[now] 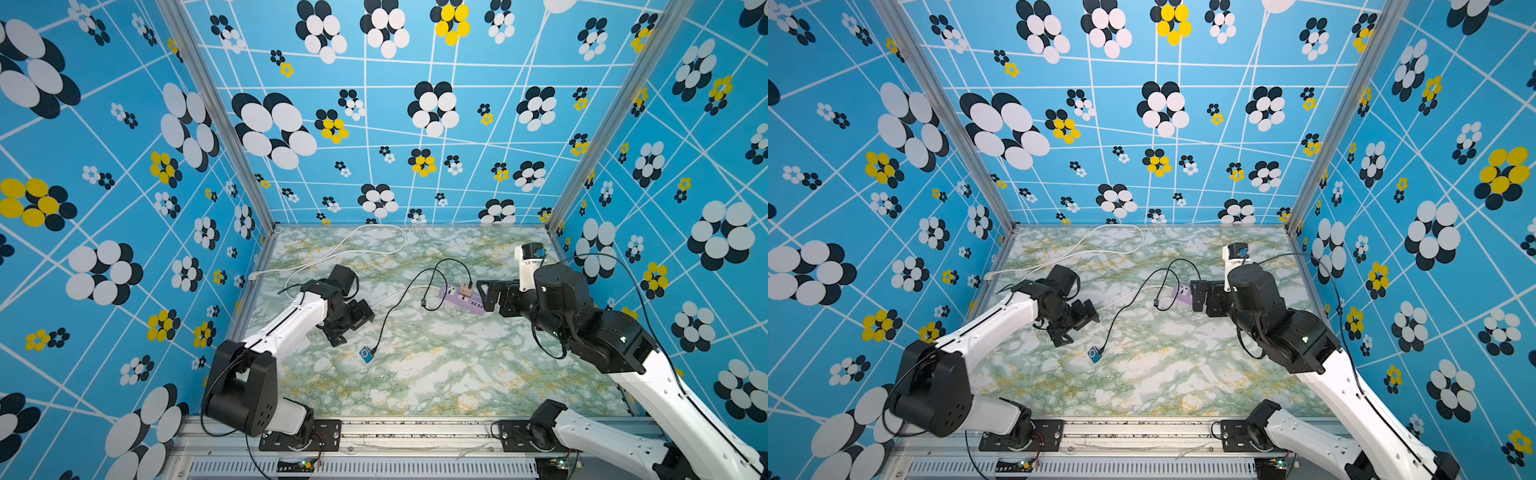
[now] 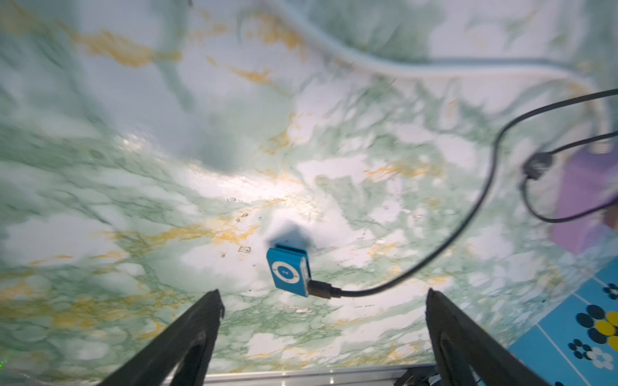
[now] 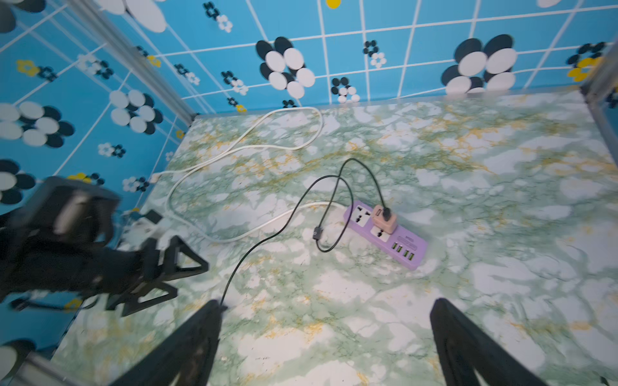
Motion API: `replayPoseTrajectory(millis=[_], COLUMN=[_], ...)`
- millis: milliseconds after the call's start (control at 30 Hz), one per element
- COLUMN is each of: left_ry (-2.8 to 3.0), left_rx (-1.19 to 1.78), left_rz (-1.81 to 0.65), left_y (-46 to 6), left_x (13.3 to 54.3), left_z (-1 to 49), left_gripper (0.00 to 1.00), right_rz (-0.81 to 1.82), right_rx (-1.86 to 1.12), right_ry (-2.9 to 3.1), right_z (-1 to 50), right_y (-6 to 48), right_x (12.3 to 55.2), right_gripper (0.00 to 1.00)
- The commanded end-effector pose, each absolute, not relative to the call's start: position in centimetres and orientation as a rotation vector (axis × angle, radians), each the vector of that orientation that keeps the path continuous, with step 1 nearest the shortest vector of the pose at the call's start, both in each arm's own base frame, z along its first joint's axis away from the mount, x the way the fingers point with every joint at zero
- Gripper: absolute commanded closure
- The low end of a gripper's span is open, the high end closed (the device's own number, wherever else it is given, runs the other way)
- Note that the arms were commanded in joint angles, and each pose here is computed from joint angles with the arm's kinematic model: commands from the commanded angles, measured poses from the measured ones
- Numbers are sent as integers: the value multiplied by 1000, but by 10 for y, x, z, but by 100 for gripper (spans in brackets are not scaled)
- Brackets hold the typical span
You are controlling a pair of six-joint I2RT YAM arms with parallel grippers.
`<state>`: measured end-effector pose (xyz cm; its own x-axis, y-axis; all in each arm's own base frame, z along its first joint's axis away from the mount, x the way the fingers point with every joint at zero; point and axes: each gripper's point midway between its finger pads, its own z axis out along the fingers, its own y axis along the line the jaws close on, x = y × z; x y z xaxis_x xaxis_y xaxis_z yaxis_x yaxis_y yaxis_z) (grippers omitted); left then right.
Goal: Charge mp3
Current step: Place the MP3 player at the center of the board, then reset both arms
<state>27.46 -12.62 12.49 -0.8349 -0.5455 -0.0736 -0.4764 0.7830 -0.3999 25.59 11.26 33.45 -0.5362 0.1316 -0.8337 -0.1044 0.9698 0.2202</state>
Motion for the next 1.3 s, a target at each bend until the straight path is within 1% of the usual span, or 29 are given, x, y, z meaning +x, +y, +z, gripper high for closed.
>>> replayPoseTrajectory(millis=[0,67,100,167,233,333,467,533,600,700,733,800,833,867,933,1033,1167,1267], left_ry=[2319,2043,1959,1857,1804,1692,1773,1794,1761,1774,1782,1773,1829,1844,1820,1839,1855,1867], left_rx=[-613,-575,-556,-595,-577,-487,-389,-273,-240,-136,-92,-36,-18,-9,-27,-65,-97,-99], left_rz=[-445,-363,-327,-146,-16,150,244,210,195,127,132,163,142,139,150,132,98,78], left_y=[-78,-43,-29,13,42,62,62,45,37,15,7,-2,-7,-7,-4,3,10,10], left_x=[301,308,310,313,319,326,343,356,361,373,378,385,385,386,390,390,392,393], left_z=[227,262,267,256,236,208,161,143,137,118,110,110,105,101,105,102,102,100], left_gripper=[1,1,1,1,1,1,1,1,1,1,1,1,1,1,1,1,1,1], right_rz=[43,-37,-67,-172,-235,-290,-274,-226,-236,-257,-241,-232,-211,-200,-153,-180,-247,-244], right_rx=[249,376,414,504,531,416,316,276,265,215,189,150,38,-5,42,58,217,241], right_ry=[2211,2206,2196,2160,2090,1953,1965,1920,1886,1888,1917,1904,1906,1889,1822,1867,1899,1852], right_z=[289,260,247,219,198,184,149,136,125,122,120,120,120,122,128,104,97,99], right_y=[41,4,-10,-49,-71,-77,-69,-61,-61,-59,-54,-49,-30,-16,-9,-10,-35,-40], right_x=[266,278,284,293,298,310,331,345,353,367,368,368,367,366,369,389,391,388], right_gripper=[1,1,1,1,1,1,1,1,1,1,2,4,4,3,1,1,1,1])
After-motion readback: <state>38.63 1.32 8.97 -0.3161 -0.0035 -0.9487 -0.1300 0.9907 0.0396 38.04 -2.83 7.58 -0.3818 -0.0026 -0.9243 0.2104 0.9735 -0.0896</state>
